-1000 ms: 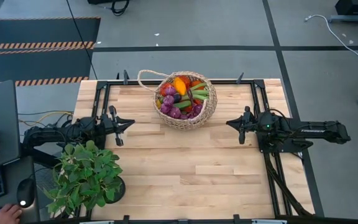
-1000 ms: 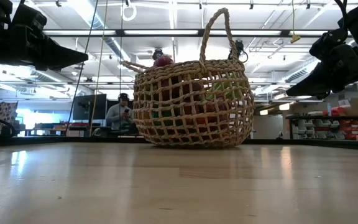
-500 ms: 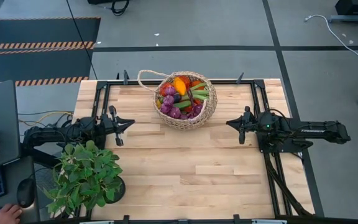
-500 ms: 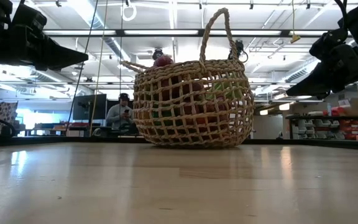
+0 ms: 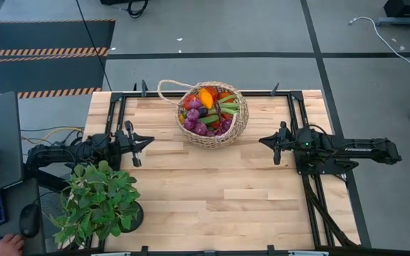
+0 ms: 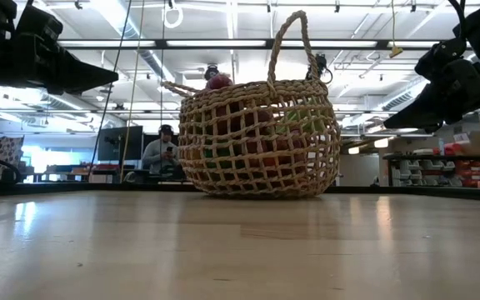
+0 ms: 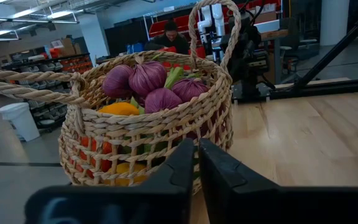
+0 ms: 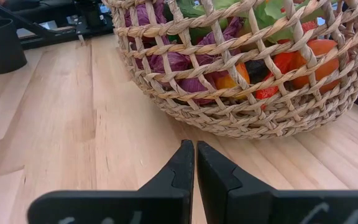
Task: Build produce basket
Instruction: Return to Home Position
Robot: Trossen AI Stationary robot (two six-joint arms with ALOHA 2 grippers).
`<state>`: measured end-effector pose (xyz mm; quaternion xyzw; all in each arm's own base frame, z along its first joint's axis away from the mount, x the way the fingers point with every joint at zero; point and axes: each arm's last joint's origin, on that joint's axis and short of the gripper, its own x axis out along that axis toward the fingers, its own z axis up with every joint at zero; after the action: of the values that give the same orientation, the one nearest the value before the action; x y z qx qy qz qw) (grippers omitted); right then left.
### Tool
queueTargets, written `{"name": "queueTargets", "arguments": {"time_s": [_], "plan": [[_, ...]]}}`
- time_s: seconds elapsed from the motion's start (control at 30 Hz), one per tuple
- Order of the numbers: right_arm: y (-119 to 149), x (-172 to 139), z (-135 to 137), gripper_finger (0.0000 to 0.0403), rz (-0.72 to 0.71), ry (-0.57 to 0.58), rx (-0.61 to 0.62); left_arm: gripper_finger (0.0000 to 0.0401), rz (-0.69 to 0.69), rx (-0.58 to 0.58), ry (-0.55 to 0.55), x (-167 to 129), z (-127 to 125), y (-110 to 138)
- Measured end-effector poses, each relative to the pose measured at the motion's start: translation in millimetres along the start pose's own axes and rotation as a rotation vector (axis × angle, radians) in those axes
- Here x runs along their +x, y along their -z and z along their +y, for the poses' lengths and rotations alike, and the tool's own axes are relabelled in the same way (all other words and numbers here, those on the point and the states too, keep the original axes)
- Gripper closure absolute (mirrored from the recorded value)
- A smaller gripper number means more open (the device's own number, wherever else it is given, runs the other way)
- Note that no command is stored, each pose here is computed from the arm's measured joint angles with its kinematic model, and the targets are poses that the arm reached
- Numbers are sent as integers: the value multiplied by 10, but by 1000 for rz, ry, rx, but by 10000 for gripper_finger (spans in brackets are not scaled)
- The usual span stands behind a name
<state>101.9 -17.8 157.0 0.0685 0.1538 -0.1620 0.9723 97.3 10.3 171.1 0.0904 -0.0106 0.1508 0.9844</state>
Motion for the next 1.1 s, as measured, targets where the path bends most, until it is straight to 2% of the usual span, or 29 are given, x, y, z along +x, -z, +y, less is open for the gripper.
{"name": "queueTargets", "arguments": {"time_s": [0.2, 0.53, 0.83, 1.1], "plan": [[0, 0, 0, 379, 0, 0, 0, 378, 0, 0, 0, 0, 0, 0], [0, 0, 0, 379, 0, 0, 0, 365, 0, 0, 0, 0, 0, 0], [0, 0, 0, 379, 0, 0, 0, 375, -1, -1, 0, 0, 0, 0], [0, 0, 0, 379, 0, 0, 0, 365, 0, 0, 0, 0, 0, 0]]}}
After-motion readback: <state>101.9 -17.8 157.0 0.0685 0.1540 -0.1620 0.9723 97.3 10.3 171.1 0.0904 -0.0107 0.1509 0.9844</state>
